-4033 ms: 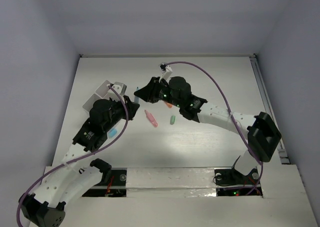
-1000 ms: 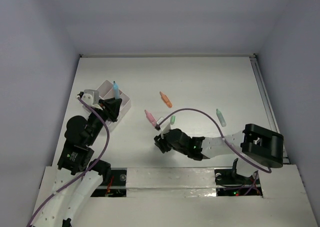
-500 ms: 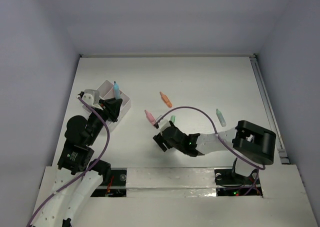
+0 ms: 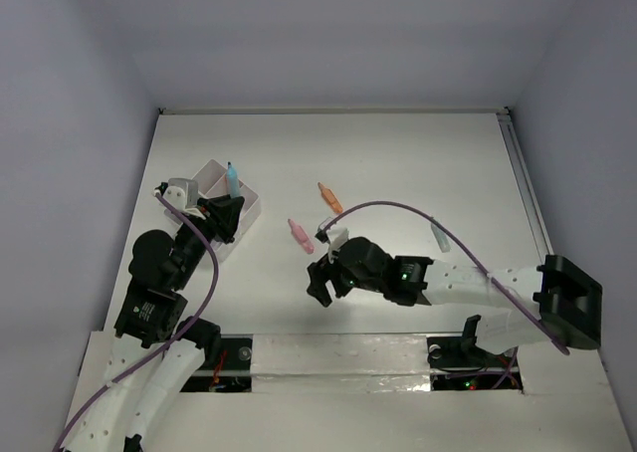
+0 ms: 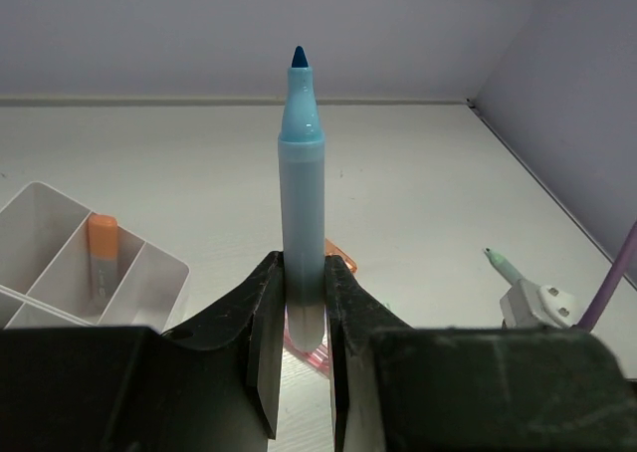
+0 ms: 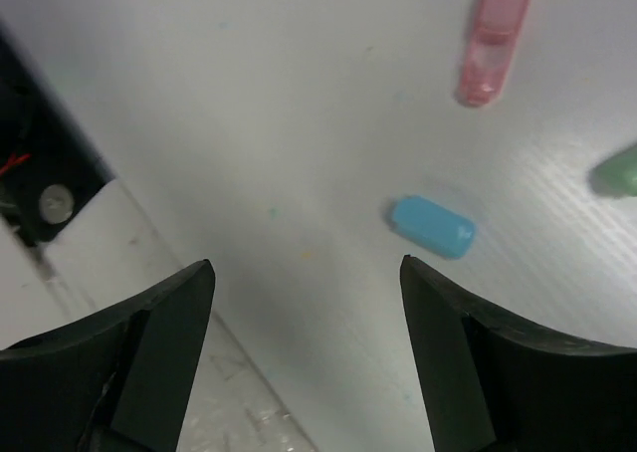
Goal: Sort the stationery into containers
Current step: Close the pen cap on the pen.
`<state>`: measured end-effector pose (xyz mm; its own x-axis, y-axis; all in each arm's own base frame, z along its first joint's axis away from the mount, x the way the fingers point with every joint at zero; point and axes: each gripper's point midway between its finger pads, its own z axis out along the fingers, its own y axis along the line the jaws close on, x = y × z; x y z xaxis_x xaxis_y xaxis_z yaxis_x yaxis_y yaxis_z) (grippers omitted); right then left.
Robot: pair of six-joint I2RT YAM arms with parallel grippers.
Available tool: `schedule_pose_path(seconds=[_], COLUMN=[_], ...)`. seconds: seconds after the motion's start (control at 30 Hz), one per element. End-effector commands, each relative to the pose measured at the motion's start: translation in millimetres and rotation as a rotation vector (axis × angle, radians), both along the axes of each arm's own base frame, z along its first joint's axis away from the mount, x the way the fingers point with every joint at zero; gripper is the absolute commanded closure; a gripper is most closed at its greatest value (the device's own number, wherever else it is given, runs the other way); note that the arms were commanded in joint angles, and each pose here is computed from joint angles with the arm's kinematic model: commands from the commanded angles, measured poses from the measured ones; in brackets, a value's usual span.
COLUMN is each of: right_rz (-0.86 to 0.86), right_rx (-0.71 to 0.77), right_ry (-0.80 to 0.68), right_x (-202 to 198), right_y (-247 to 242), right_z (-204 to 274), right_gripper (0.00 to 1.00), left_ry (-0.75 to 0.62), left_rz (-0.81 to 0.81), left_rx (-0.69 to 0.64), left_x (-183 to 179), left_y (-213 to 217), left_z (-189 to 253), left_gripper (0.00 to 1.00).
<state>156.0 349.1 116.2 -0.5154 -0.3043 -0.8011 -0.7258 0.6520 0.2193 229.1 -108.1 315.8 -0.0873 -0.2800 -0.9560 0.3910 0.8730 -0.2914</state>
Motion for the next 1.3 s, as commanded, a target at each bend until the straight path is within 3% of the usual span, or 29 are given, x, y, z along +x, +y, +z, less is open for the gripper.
schedule_pose_path(seconds=[0.0, 0.5, 0.93, 1.27], right_rz=[0.076, -0.176, -0.208, -0.198], right_rx=[0.042, -0.068, -0.129, -0.219], right_ry=[0.263, 0.367, 0.319, 0.286], right_x=[-44.1, -9.3, 27.4, 42.6], right_y=[10.0, -4.7, -10.8, -1.3], right_z=[-13.5, -82.7, -87.3, -90.5], right_gripper=[0.16, 0.09, 0.09, 0.17], left_ry=[-0.069, -0.068, -0.074, -0.081], left_rz=[-0.011, -0.009, -0.012, -0.017], left_rx=[-0.021, -0.019, -0.021, -0.023], left_x=[-3.2, -3.6, -5.4, -7.0], left_y=[-0.2, 0.3, 0.4, 0.1], left_z=[21.6, 20.8, 22.1, 24.3], left_gripper=[1.00, 1.00, 1.00, 1.00])
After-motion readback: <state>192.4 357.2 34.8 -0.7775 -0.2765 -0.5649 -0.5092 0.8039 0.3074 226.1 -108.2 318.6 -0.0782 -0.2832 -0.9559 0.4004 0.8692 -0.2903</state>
